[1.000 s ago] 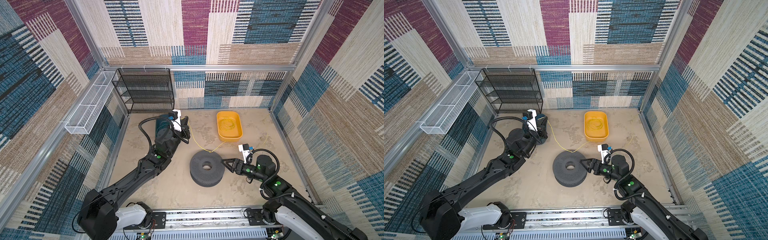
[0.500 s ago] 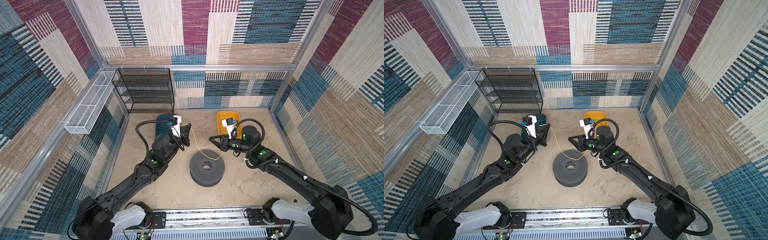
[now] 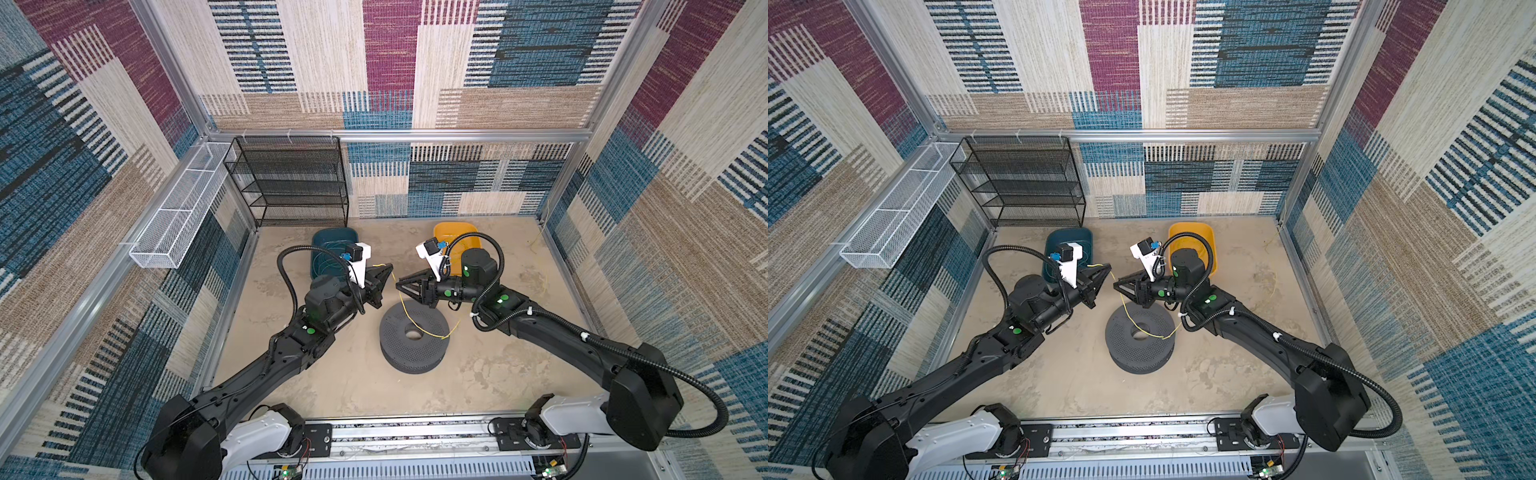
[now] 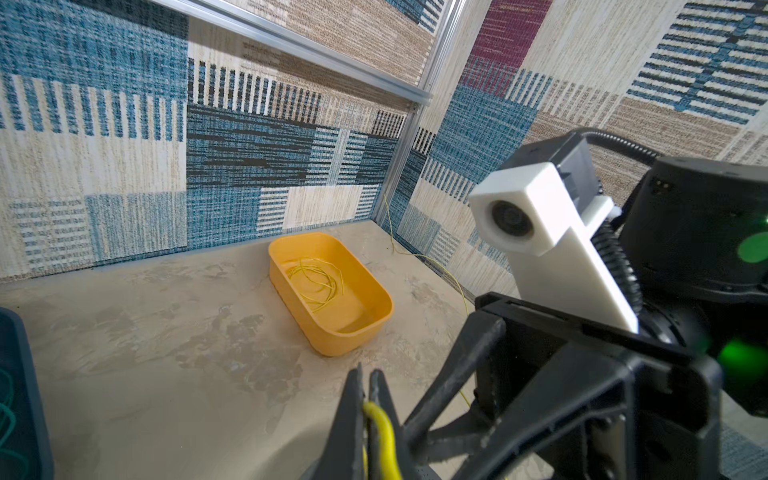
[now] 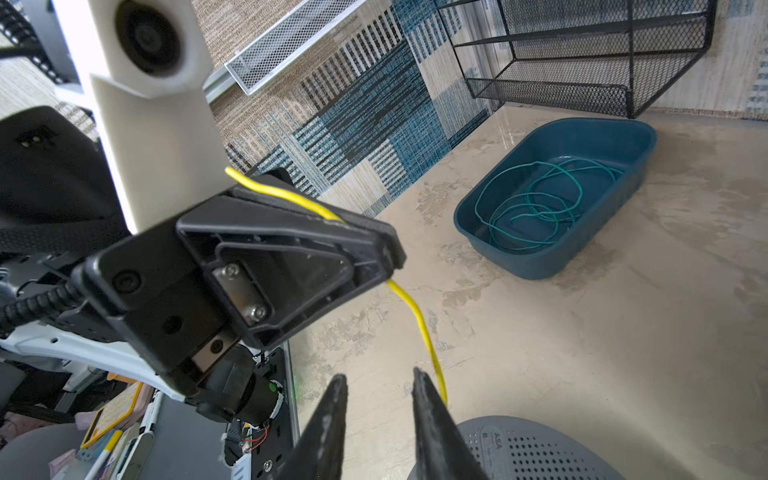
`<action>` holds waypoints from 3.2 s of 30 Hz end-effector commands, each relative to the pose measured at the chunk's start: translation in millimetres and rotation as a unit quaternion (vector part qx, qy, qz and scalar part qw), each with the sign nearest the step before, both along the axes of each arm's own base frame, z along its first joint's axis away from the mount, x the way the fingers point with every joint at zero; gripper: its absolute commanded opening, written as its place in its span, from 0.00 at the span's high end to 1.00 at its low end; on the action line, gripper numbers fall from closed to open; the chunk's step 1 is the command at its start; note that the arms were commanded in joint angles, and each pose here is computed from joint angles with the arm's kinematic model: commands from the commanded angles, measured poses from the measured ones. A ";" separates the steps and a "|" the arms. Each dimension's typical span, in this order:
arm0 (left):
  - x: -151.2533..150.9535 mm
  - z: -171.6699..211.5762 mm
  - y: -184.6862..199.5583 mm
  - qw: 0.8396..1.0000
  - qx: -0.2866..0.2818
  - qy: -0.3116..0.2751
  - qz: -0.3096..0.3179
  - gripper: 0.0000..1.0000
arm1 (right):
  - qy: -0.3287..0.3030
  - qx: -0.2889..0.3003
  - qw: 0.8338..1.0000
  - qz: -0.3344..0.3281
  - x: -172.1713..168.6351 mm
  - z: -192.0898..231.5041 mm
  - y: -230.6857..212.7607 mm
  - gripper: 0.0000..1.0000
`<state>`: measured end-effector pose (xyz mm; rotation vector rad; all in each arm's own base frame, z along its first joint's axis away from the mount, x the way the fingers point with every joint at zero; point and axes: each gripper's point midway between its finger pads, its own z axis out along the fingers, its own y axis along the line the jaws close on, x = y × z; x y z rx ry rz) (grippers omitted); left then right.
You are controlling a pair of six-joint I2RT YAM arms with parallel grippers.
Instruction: Wrap the cables
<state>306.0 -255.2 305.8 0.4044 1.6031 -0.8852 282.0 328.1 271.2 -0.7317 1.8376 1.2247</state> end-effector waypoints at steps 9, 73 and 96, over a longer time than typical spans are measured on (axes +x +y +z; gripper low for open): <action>-7.2 14.8 -8.2 0.999 -0.032 -0.005 -0.033 1.00 | -0.021 -0.017 1.000 -0.003 1.8 -12.7 0.8 0.85; -29.1 -200.6 7.2 0.938 -0.030 0.344 0.009 1.00 | 0.065 -0.112 0.983 -0.132 2.5 -118.8 -51.3 1.00; 6.9 -94.3 50.6 0.931 0.193 0.257 0.171 1.00 | 0.045 -0.084 0.987 -0.132 3.3 -86.7 -50.4 1.00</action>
